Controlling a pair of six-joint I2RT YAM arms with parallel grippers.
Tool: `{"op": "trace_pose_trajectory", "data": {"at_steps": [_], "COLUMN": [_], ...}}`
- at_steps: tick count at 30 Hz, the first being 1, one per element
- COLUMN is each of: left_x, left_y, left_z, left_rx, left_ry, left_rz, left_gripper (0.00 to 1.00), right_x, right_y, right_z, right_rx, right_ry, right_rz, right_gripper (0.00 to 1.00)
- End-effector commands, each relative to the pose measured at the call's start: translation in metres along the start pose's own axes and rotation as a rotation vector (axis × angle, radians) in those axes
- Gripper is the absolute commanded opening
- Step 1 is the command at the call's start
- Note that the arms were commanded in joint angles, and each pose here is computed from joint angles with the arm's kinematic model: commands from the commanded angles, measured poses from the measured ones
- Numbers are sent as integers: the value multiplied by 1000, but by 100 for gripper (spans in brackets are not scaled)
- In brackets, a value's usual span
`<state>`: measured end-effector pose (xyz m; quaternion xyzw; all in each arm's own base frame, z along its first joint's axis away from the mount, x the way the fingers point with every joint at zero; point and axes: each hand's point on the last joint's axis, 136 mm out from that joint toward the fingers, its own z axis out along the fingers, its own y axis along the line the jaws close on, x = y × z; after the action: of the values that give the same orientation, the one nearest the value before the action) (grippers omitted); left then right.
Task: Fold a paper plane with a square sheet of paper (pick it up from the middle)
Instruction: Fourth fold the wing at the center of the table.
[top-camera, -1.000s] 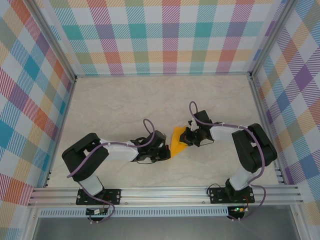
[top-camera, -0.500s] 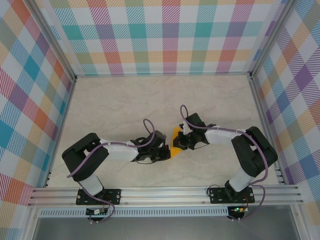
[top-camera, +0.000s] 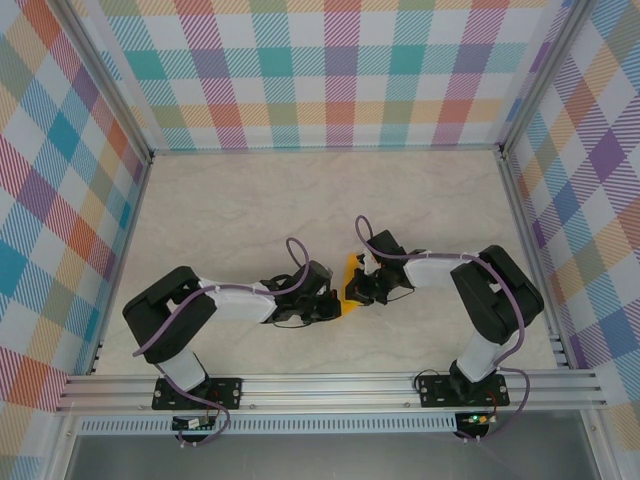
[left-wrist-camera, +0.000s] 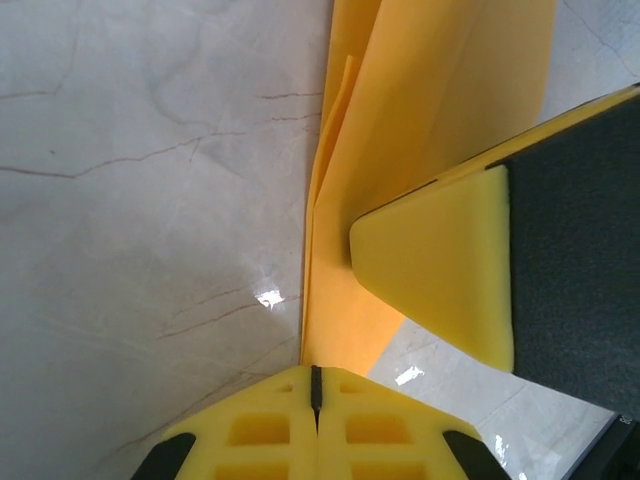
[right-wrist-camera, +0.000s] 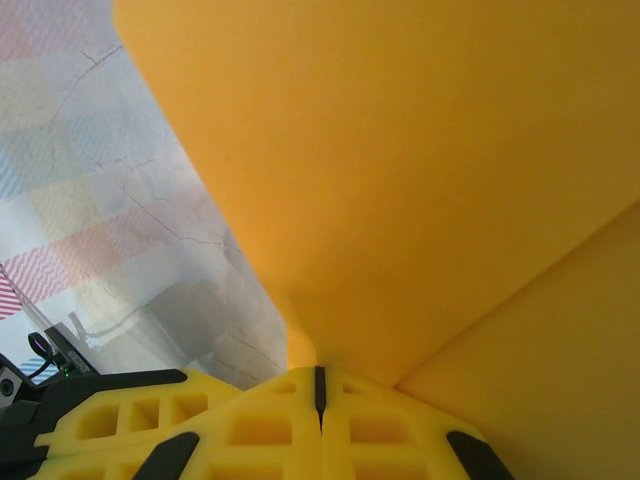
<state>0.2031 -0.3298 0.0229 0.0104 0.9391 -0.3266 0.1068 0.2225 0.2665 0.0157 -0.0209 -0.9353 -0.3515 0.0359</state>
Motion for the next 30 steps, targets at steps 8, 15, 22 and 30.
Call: {"op": "trace_pose_trajectory", "data": {"at_steps": [8, 15, 22, 30], "left_x": [-9, 5, 16, 32], "left_y": [-28, -5, 24, 49], "left_z": [-11, 5, 7, 11], "left_rx": [122, 64, -31, -97], "left_ry": [-52, -1, 19, 65], "left_rz": [35, -1, -17, -46], "left_gripper": [5, 1, 0, 0], "right_x": [6, 6, 4, -7], "right_y": [-14, -15, -16, -22], "right_z": [7, 8, 9, 4], "right_rx": [37, 38, 26, 32], "right_ry": [11, 9, -5, -54], "right_rz": [9, 12, -13, -39], "right_gripper": [2, 1, 2, 2]}}
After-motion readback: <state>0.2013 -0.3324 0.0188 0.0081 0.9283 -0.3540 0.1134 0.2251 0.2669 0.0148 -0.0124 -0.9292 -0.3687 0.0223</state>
